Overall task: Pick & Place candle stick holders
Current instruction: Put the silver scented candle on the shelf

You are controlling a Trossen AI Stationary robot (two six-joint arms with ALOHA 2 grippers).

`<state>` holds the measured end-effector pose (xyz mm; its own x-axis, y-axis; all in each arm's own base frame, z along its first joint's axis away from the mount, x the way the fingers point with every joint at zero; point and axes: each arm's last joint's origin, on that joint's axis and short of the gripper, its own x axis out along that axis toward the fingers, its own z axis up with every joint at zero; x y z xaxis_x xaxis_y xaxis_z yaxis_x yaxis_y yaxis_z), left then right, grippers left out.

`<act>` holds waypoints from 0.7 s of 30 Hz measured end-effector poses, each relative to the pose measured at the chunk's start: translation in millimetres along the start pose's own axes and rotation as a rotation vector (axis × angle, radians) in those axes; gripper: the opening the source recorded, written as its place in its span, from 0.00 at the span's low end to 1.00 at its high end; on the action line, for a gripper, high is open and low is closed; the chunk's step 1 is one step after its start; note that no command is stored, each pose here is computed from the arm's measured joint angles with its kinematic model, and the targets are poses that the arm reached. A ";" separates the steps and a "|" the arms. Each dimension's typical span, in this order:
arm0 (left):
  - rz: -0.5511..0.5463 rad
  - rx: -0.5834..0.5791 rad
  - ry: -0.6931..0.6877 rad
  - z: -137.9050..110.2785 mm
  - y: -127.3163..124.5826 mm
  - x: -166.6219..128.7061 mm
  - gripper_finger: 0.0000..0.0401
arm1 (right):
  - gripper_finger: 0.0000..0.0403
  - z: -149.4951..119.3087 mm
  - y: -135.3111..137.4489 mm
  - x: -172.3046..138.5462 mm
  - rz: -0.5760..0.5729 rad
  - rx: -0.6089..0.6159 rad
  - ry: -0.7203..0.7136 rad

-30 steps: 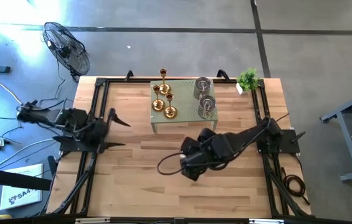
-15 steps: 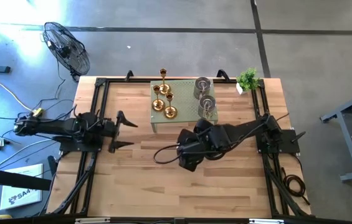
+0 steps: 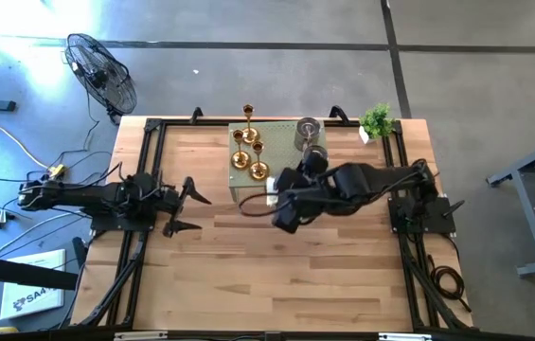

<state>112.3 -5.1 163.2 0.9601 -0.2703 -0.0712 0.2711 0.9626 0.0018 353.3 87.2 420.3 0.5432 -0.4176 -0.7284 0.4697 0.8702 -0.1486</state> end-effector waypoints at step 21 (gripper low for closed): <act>-0.026 0.023 0.086 -9.4 -0.7 0.5 0.91 | 0.87 54.5 -114.2 8.3 -0.063 0.243 -0.184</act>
<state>112.0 -5.7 153.8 0.9438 -0.2911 -0.1566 0.2979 0.9544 0.0216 342.1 -29.9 467.6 0.6140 -0.5287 -0.5861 0.6475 0.7620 -0.0091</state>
